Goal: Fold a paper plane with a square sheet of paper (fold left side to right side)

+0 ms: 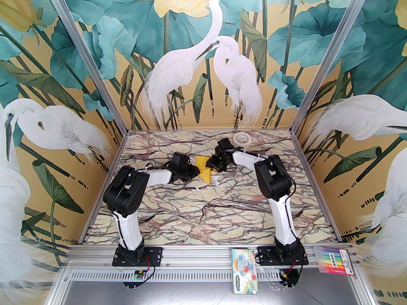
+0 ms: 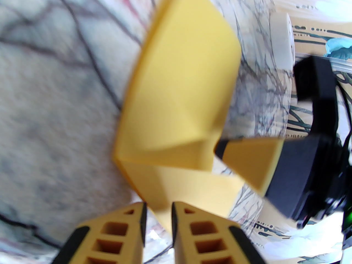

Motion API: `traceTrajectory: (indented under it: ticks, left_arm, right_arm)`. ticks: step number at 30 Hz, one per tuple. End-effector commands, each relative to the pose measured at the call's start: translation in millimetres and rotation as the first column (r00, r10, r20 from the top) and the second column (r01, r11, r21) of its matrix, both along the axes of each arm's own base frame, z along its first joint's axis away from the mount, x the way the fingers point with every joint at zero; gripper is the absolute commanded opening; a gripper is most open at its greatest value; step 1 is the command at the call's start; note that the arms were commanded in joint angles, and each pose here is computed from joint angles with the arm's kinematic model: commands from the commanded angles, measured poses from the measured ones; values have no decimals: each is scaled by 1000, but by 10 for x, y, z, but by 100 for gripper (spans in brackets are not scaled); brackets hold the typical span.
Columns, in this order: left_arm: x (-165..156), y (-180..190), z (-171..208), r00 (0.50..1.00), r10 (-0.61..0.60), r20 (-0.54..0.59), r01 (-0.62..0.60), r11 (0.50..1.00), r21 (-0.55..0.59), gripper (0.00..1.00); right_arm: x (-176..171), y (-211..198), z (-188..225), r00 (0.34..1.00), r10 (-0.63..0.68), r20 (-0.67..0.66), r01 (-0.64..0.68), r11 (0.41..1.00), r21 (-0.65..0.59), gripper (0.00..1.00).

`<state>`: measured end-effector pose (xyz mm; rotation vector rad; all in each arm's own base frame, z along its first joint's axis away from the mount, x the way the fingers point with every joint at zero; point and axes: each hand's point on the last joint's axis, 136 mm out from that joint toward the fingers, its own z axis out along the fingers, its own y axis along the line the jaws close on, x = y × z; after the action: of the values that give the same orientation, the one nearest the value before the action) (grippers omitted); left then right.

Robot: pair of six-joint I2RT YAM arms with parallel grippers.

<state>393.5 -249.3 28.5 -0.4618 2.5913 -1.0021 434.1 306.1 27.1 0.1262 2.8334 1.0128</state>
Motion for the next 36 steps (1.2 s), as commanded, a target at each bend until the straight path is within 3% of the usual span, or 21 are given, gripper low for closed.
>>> traceTrajectory:
  ticks: [1, 10, 22, 31, 36]
  left_arm:
    - [47, -67, -4, 1000, 6, -7, -6, 1000, -20, 28]
    - [76, -70, -38, 1000, 14, -14, -14, 1000, -12, 30]
    - [55, -72, -76, 1000, 12, -25, -12, 1000, -3, 29]
    - [77, -65, -54, 1000, 1, -13, -1, 1000, 20, 30]
    - [128, -66, -61, 1000, -9, -7, 10, 999, 43, 31]
  right_arm:
    - [-11, -24, -15, 999, 44, 1, -44, 999, -16, 36]
    - [-67, -100, 388, 994, 67, 82, -68, 998, 2, 42]
    - [-350, -45, 96, 994, 112, 8, -112, 994, -3, 42]
    - [-290, -106, -176, 996, 86, -32, -88, 994, -68, 23]
    - [-304, -121, -229, 995, 85, -45, -88, 993, -74, 21]
